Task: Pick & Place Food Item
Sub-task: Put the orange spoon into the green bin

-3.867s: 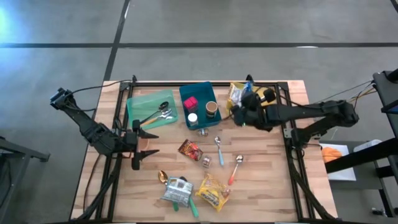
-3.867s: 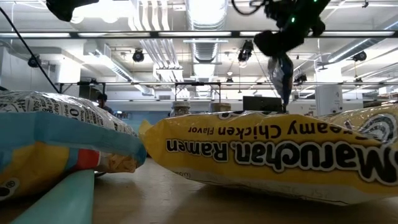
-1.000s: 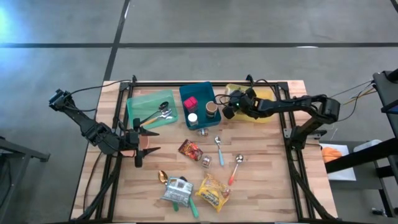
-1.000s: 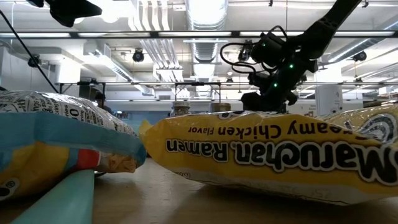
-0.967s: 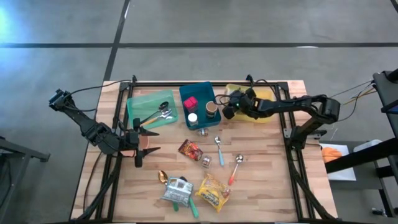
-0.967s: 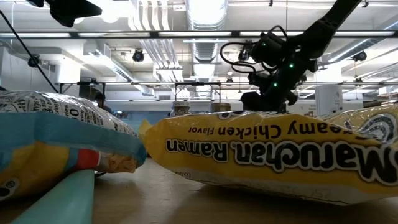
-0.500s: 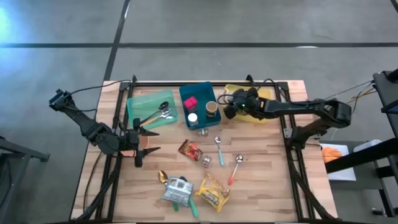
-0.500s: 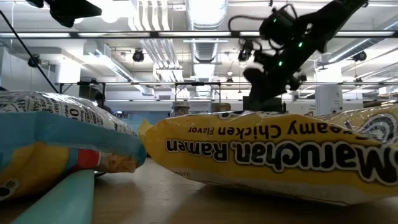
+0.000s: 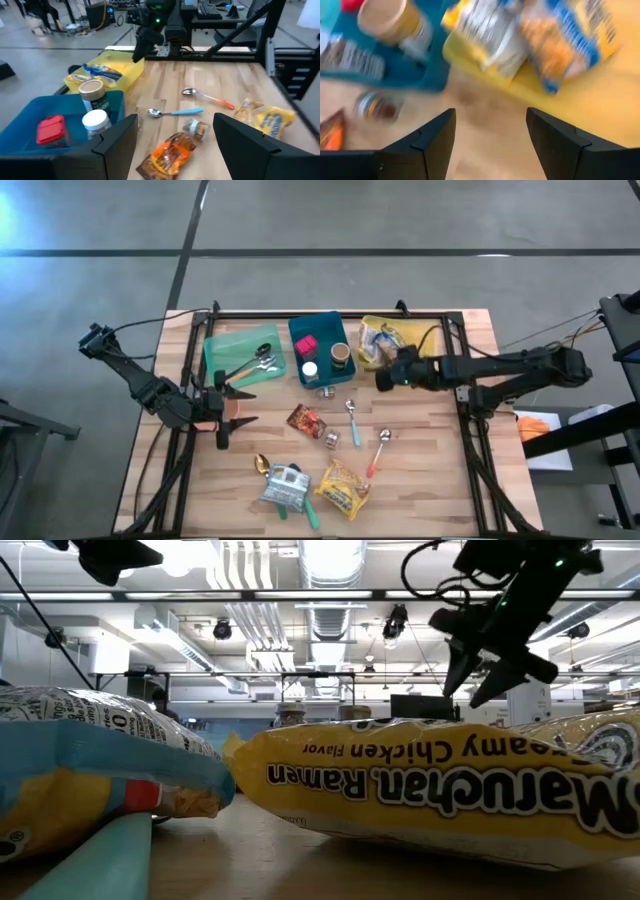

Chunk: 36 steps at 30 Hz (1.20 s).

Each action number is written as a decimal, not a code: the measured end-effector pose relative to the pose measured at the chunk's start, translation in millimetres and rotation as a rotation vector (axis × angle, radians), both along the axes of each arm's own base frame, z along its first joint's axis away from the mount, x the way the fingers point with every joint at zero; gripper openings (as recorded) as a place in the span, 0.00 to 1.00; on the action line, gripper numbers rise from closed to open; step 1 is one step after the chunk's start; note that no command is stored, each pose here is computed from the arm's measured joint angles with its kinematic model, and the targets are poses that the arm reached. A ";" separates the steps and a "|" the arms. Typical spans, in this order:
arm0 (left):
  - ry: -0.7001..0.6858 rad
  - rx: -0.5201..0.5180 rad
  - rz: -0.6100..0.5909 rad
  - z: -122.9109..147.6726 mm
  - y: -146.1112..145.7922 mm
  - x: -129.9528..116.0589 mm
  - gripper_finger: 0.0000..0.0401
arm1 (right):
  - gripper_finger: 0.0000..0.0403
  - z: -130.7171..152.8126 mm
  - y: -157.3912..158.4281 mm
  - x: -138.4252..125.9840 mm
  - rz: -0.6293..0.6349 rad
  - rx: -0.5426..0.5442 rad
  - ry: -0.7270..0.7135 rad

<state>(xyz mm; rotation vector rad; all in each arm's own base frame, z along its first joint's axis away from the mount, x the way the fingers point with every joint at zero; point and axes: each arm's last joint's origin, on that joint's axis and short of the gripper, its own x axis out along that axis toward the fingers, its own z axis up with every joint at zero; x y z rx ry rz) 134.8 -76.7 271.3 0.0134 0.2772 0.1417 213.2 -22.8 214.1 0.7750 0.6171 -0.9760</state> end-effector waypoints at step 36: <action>0.001 -0.133 -0.228 7.4 -8.2 1.4 0.66 | 0.59 -58.5 168.0 -5.5 -0.041 0.448 -0.040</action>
